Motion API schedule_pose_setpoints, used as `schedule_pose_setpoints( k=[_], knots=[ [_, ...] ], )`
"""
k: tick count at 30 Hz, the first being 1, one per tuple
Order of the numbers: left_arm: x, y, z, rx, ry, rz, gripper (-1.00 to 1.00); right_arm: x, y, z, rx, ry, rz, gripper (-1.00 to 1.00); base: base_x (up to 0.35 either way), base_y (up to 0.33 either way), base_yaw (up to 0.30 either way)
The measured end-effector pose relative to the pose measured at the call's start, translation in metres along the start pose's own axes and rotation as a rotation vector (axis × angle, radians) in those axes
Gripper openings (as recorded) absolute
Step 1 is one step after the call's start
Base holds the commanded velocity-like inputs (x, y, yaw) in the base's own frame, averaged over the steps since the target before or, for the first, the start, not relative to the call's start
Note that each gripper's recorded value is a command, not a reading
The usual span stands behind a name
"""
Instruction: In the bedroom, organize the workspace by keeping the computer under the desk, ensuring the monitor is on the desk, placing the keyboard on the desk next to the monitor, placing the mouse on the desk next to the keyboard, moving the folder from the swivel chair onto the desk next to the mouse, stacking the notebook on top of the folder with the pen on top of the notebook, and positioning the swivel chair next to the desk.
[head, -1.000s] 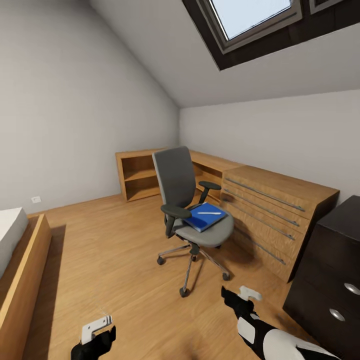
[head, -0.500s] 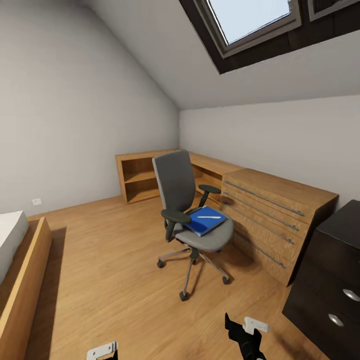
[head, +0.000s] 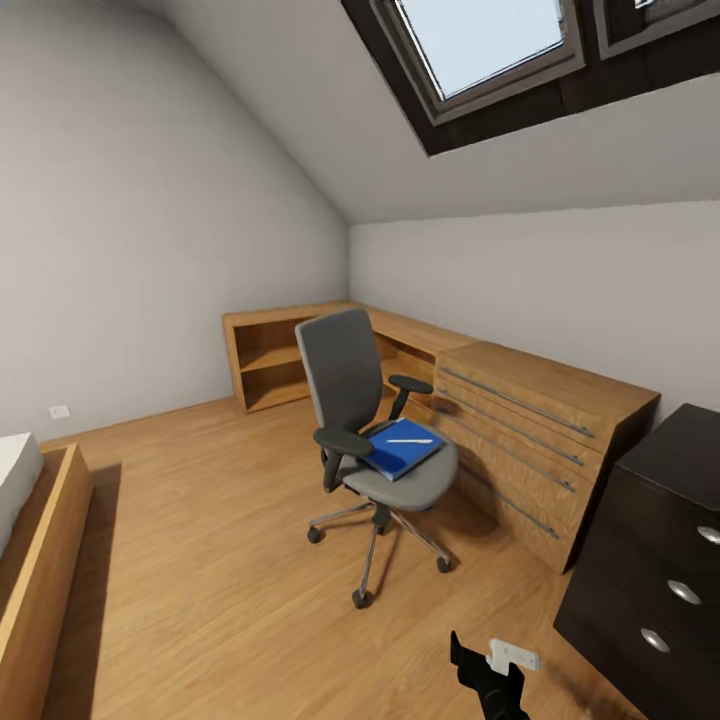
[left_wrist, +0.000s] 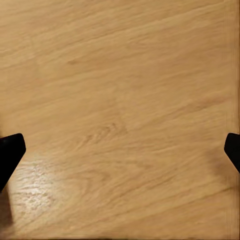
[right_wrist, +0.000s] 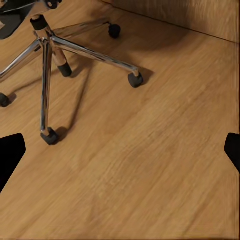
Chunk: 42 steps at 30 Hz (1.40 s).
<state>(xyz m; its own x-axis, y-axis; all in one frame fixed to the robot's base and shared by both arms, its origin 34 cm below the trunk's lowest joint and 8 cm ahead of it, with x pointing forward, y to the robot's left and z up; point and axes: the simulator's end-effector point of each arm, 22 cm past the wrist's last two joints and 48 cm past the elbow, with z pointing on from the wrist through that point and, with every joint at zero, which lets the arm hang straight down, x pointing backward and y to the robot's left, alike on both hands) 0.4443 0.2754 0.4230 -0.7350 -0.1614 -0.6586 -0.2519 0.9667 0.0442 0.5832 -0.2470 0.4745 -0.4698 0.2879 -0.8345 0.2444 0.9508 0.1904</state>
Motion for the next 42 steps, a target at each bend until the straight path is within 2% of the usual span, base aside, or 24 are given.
schedule_pose_setpoints(
  k=[7, 19, 42],
  knots=[
    [-0.003, 0.001, -0.009, -0.002, 0.016, 0.002, 1.0, -0.012, 0.003, -0.006, 0.0, 0.002, 0.0, 1.0, -0.015, 0.0, -0.282],
    [-0.02, 0.002, -0.025, -0.003, 0.019, 0.002, 1.0, -0.032, 0.009, -0.016, 0.0, 0.005, 0.002, 1.0, -0.224, 0.0, -0.296],
    [-0.053, 0.002, -0.055, -0.004, 0.019, 0.001, 1.0, -0.07, 0.021, -0.034, -0.002, 0.006, 0.004, 1.0, -0.009, 0.0, -0.299]
  ],
)
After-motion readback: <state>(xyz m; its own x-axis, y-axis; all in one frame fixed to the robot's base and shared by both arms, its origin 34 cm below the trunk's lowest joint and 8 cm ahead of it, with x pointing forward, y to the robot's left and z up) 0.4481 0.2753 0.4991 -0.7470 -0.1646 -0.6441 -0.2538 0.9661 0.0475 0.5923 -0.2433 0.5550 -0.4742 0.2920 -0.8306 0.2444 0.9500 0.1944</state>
